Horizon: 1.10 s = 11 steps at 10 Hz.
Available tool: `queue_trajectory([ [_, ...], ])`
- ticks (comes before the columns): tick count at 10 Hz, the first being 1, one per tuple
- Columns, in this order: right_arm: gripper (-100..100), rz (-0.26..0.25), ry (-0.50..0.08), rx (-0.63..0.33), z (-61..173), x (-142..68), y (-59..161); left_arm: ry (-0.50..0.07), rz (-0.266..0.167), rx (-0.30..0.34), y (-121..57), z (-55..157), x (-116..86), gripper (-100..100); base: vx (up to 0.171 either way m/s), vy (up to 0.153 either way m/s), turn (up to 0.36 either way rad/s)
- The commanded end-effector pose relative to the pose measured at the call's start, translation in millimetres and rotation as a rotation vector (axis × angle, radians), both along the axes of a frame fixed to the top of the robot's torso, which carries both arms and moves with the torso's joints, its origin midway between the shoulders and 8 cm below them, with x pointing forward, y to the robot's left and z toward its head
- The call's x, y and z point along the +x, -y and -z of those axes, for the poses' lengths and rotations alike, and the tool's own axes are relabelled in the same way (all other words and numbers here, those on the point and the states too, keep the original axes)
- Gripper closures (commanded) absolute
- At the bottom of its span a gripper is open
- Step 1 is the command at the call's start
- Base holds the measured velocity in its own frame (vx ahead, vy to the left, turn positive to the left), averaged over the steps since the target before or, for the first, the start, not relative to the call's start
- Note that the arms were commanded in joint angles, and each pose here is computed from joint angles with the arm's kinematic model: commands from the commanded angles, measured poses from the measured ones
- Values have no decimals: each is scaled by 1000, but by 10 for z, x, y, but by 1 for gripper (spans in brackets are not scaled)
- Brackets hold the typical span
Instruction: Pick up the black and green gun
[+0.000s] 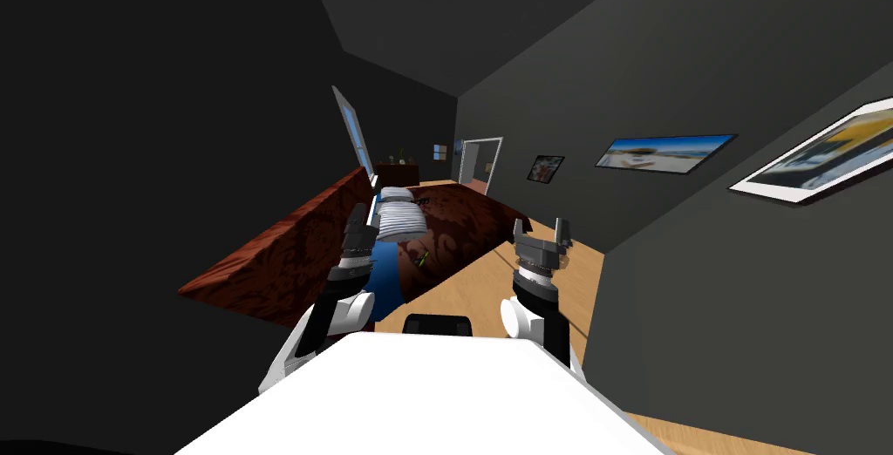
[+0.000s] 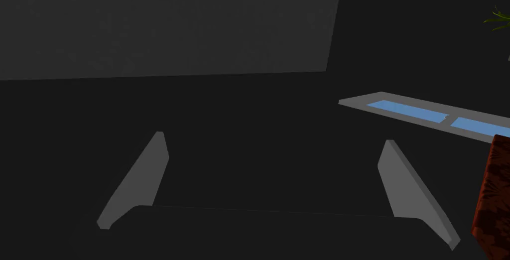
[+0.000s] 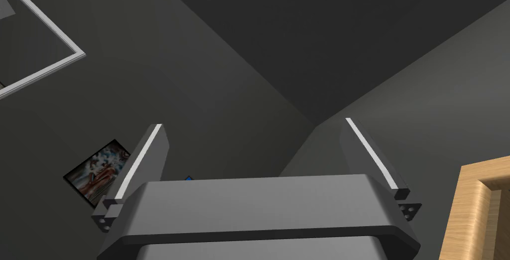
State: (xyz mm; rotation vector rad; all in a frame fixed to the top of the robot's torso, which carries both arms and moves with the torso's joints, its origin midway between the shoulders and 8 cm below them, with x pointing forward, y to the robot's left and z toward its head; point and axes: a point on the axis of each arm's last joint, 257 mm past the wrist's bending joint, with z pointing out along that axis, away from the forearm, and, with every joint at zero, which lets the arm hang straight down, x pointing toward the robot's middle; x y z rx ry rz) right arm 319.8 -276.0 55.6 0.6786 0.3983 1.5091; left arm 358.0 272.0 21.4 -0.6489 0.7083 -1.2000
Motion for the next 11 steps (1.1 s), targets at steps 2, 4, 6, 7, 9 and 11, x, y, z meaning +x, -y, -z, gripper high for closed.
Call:
queue_trajectory([
  [2,0,0,0,0,0,0,0,-62,4,61,-2,147,146,-100,3,11,41],
  [4,0,0,0,0,0,0,0,-122,-3,102,-41,295,291,-100,7,18,42],
  [6,0,0,0,0,0,0,0,-191,-19,139,-117,479,464,-100,11,17,48],
  [7,0,0,0,0,0,0,0,-229,-30,155,-170,586,560,-100,20,14,60],
  [9,0,0,0,0,0,0,0,-282,-44,168,-239,728,671,-100,11,8,33],
  [11,0,0,0,0,0,0,0,-336,-58,179,-316,878,781,-100,15,4,39],
])
